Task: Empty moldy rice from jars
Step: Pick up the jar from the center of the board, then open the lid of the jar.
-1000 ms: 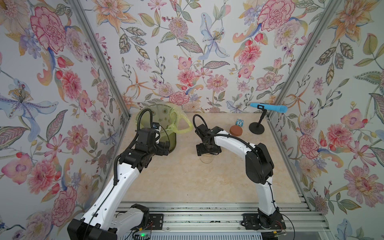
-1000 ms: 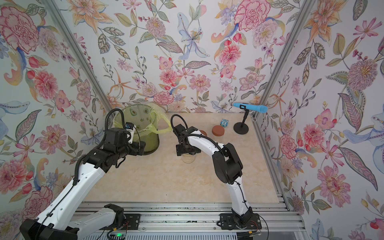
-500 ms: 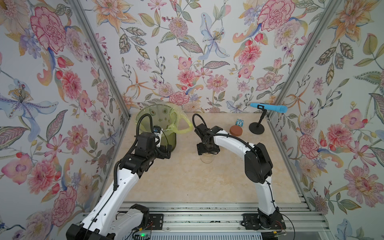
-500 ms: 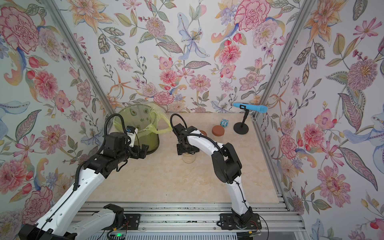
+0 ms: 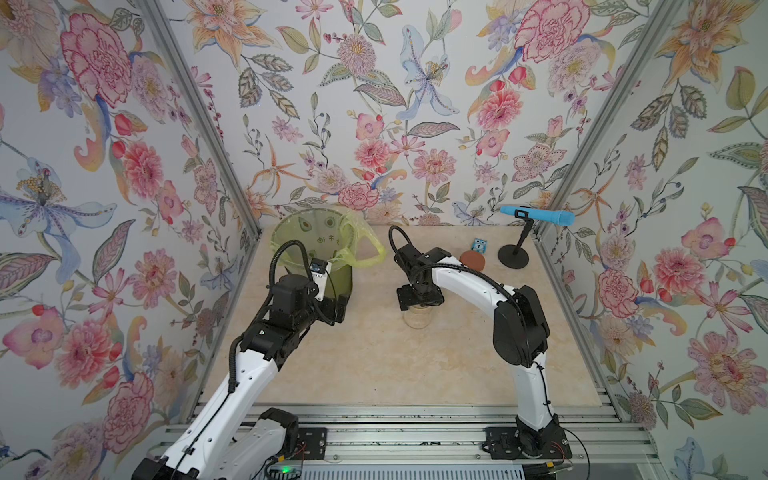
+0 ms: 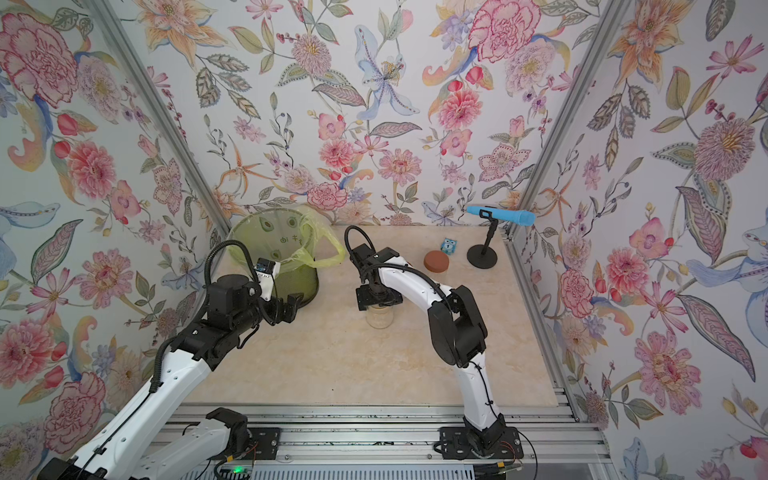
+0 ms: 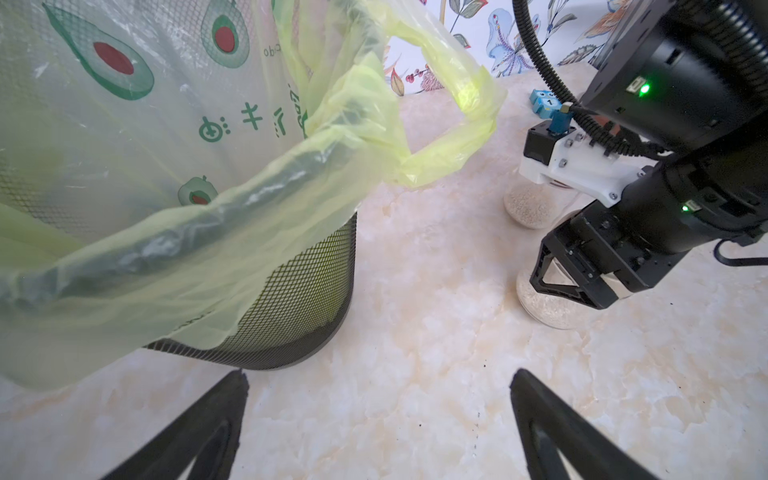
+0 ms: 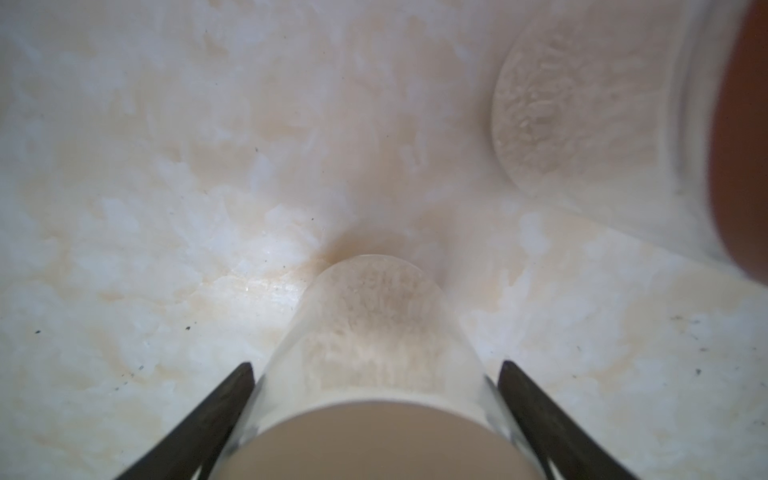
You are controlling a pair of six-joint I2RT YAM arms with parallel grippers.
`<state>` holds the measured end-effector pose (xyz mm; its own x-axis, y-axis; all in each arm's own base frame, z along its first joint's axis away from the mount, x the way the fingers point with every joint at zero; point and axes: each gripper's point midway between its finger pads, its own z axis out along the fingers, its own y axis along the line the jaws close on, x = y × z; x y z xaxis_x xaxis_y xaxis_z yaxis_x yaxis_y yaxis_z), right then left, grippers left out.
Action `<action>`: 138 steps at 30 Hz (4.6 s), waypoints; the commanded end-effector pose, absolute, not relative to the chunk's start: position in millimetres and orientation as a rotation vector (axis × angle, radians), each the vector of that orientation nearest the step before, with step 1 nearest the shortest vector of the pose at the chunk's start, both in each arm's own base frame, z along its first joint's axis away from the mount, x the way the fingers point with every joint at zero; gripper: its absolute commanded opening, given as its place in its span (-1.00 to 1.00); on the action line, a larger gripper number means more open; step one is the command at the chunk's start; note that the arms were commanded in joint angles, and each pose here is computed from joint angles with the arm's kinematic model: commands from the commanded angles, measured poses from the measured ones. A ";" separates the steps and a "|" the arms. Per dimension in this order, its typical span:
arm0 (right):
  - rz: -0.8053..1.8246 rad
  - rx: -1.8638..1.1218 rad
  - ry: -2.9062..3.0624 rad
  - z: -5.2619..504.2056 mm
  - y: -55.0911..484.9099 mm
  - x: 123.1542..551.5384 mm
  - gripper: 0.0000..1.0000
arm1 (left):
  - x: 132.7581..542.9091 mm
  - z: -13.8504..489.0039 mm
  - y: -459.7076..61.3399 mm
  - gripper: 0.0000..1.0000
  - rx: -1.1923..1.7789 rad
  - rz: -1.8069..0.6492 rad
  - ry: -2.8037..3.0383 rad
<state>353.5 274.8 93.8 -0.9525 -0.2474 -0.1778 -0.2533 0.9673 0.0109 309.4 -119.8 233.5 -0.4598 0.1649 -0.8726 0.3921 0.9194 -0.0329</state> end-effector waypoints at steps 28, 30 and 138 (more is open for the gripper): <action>0.634 -0.449 2.774 259.4 279.9 326.6 -0.88 | 287.9 222.7 -243.5 0.99 0.941 -0.405 1.707; 0.676 -0.456 2.770 263.3 283.3 323.2 -0.89 | 286.7 223.9 -248.1 0.99 0.944 -0.412 1.689; 1.351 -0.402 2.398 321.6 316.0 262.8 0.99 | 303.3 316.7 -255.2 -1.00 0.524 -0.608 1.546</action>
<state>249.0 307.9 297.5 -0.9245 -0.1597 -0.3461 -0.3740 0.5560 0.7423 301.9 -259.9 261.5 -0.1404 0.1162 -0.9833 0.6721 0.7404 -0.0085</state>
